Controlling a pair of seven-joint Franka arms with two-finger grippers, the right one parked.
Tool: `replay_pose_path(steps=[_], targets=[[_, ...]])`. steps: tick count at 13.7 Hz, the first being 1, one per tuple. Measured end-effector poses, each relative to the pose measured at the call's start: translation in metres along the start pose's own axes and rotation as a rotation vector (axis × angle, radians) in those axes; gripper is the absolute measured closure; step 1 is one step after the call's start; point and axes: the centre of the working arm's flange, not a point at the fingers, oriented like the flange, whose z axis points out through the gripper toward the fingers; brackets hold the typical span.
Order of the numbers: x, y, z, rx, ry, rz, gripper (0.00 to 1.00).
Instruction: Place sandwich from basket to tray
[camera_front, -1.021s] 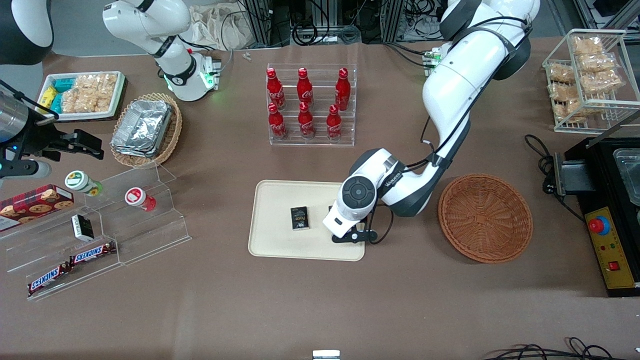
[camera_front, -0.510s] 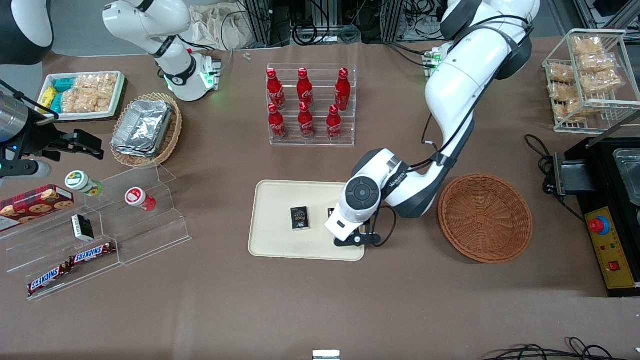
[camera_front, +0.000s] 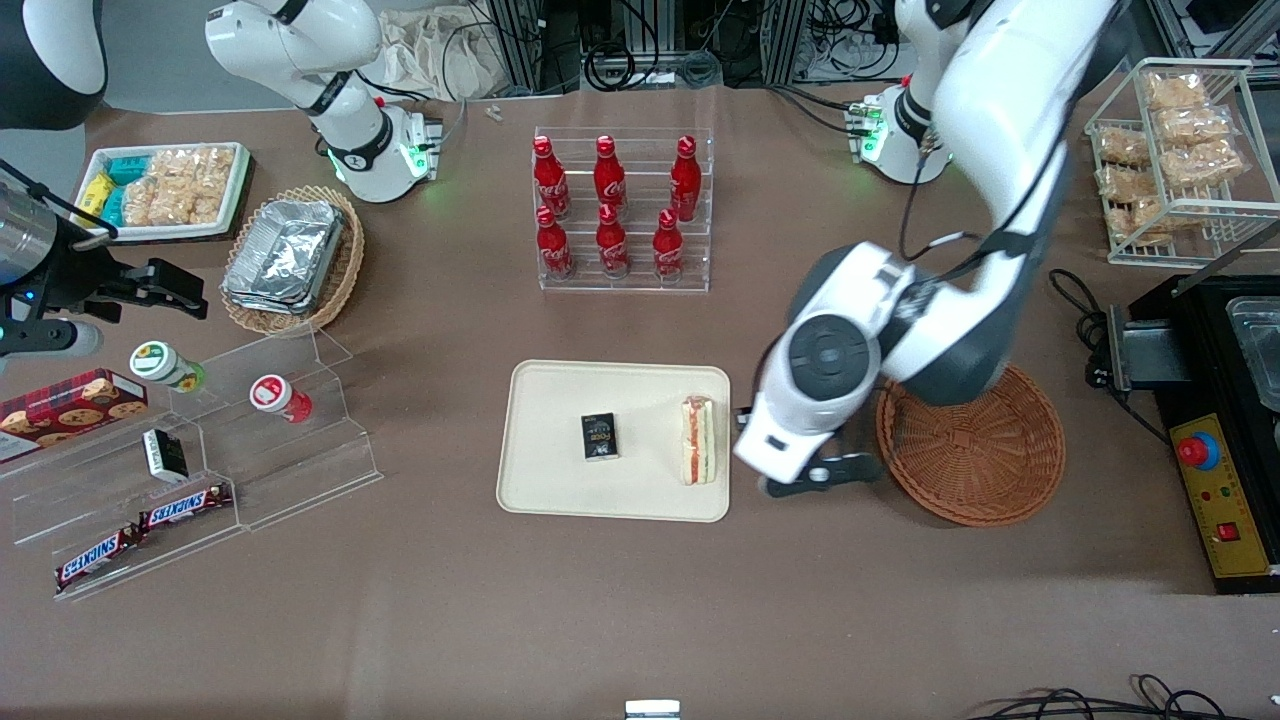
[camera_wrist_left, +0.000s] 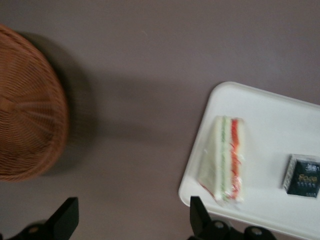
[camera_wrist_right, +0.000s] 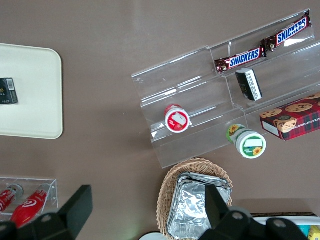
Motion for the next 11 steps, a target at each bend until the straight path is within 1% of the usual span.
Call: replay_pose_path(steps=[1,3,5,6,8,11], targets=[[0.004,-0.026,-0.013,0.004,0.011,-0.026,0.0],[-0.001,-0.065,-0.035,0.012,0.026,-0.058,0.0],[-0.015,-0.089,-0.045,0.044,0.038,-0.028,0.01],[-0.019,-0.101,-0.047,0.044,0.029,0.003,0.01],[-0.014,-0.139,-0.055,0.01,0.006,0.069,0.0],[0.0,-0.209,-0.066,-0.054,-0.015,0.151,0.0]])
